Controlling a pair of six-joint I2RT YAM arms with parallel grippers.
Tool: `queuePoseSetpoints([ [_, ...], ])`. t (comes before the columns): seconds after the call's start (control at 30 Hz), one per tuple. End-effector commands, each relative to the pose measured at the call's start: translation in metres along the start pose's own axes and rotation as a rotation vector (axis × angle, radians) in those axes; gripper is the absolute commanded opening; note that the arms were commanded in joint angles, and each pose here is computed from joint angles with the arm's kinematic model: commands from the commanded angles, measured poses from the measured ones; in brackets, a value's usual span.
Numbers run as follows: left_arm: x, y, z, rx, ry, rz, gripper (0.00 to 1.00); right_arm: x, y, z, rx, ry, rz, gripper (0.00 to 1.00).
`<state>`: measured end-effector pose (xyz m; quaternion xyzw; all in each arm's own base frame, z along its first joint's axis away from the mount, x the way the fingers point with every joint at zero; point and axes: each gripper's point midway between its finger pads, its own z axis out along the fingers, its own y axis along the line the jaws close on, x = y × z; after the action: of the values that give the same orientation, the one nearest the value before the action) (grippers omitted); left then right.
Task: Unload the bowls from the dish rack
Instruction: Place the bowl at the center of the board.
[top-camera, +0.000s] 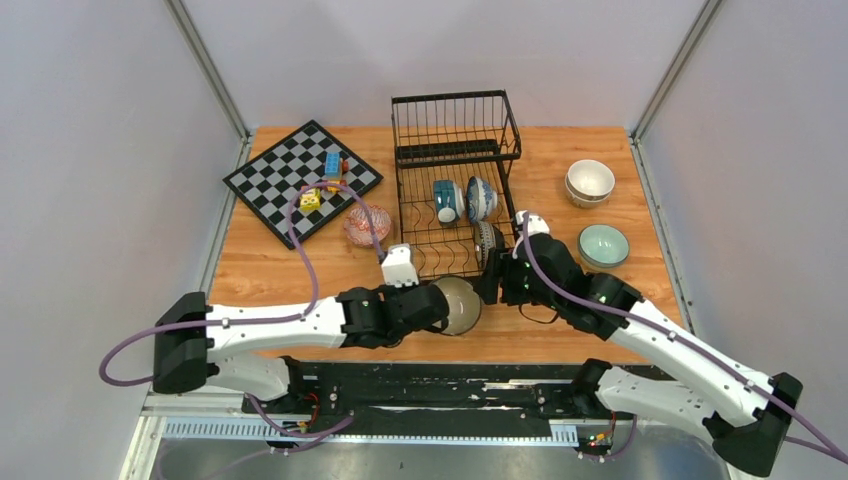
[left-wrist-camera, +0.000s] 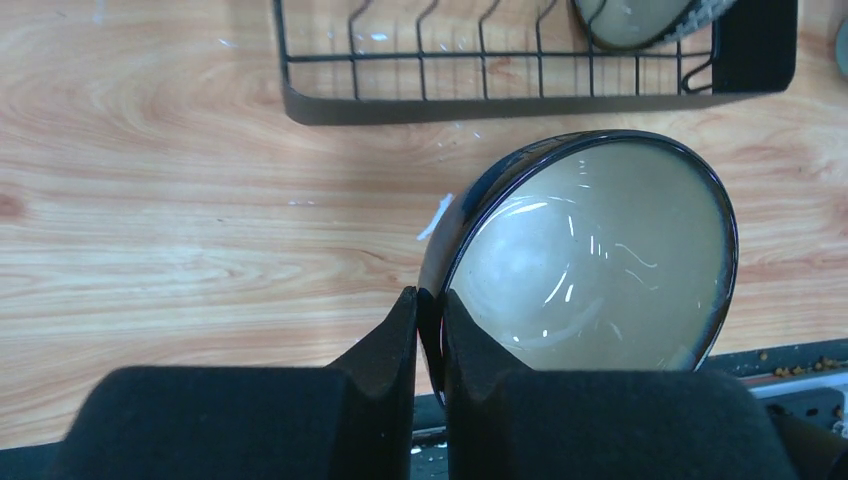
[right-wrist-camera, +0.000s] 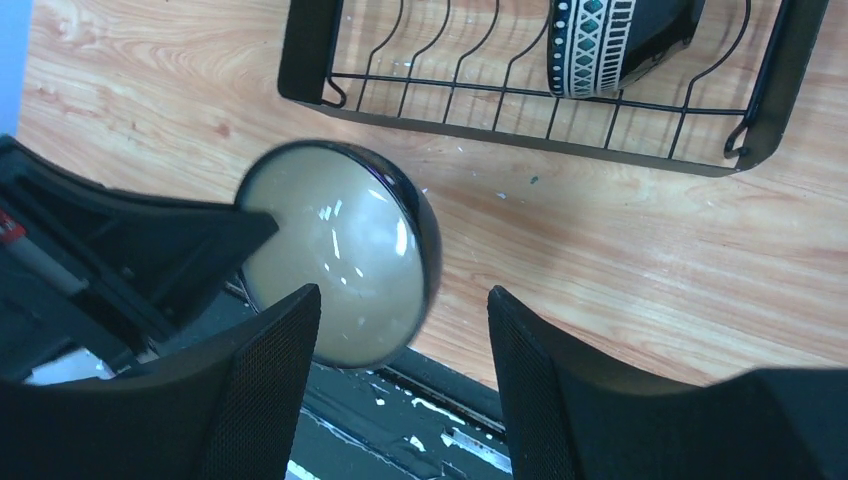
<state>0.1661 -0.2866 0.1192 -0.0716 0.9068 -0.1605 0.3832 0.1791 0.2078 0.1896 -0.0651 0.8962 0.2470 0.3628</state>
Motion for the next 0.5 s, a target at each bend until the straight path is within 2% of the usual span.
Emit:
queuePoseSetpoints([
  [0.0,-0.052,0.010,-0.016,0.030,-0.156,-0.116,0.00,-0.014,0.012,-0.019,-0.078,-0.042,-0.068,0.65],
  [0.13,-0.092,0.063,-0.025,-0.051,-0.243,-0.163,0.00,-0.012,0.013,-0.026,-0.137,-0.066,-0.168,0.63],
  [0.3,-0.139,0.133,-0.041,-0.173,-0.337,-0.215,0.00,-0.003,0.010,-0.027,-0.173,-0.082,-0.214,0.63],
  [0.47,-0.138,0.203,-0.034,-0.355,-0.320,-0.271,0.00,0.013,0.009,-0.020,-0.204,-0.050,-0.206,0.62],
])
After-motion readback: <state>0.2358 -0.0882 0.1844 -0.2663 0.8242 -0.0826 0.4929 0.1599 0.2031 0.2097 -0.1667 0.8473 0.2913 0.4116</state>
